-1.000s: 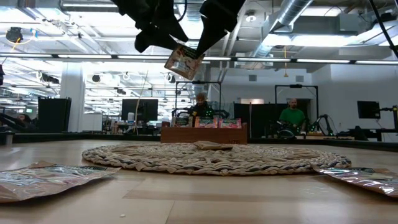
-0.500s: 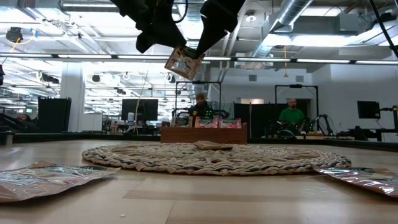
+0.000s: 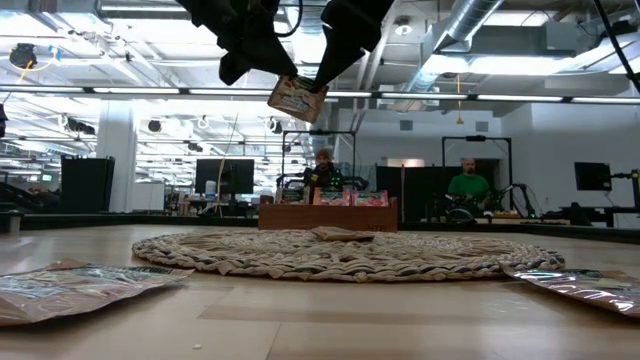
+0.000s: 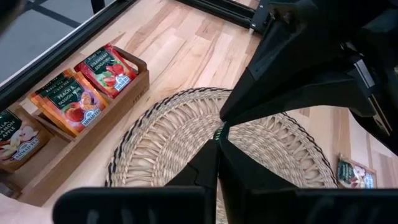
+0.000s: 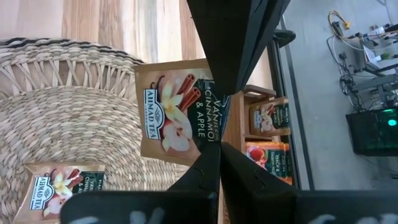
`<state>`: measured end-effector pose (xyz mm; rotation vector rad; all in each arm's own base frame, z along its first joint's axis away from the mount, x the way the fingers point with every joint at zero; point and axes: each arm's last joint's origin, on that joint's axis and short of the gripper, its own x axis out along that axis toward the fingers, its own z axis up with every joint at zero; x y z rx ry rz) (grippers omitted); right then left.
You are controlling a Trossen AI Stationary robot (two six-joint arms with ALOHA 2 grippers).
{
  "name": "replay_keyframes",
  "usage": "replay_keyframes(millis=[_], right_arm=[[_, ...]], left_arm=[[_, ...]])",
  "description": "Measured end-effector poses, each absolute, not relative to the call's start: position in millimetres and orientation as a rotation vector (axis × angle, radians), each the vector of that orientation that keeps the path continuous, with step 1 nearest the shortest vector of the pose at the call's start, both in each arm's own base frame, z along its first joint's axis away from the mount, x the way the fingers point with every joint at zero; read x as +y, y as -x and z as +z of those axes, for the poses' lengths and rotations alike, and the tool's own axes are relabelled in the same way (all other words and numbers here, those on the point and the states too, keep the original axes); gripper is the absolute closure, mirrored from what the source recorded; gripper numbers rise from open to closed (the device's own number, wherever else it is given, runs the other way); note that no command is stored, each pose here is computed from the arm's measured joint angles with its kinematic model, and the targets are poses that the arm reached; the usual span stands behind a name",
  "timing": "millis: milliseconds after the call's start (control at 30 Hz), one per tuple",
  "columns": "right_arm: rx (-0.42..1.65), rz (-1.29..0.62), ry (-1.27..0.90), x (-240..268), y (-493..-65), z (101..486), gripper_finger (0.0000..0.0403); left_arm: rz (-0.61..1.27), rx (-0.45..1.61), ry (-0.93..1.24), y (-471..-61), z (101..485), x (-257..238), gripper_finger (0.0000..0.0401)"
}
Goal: Pick & Place Tea
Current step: Put the brown tea bag into the left section of the wooden organizer
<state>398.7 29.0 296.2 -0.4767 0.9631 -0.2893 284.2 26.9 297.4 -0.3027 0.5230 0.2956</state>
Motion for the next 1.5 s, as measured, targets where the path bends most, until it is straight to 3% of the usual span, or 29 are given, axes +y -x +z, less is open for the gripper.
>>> replay_keyframes(millis=[1000, 1500], right_arm=[[0.96, -0.29, 0.474, 29.0, -399.0, 296.4, 0.04], [1.071, -0.344, 0.481, 26.4, -388.4, 290.8, 0.0269]], left_arm=[[0.31, 0.545, 0.243, -282.9, 296.0, 27.4, 0.0401], [0.423, 0.552, 0.124, -281.2, 295.7, 32.2, 0.0401]])
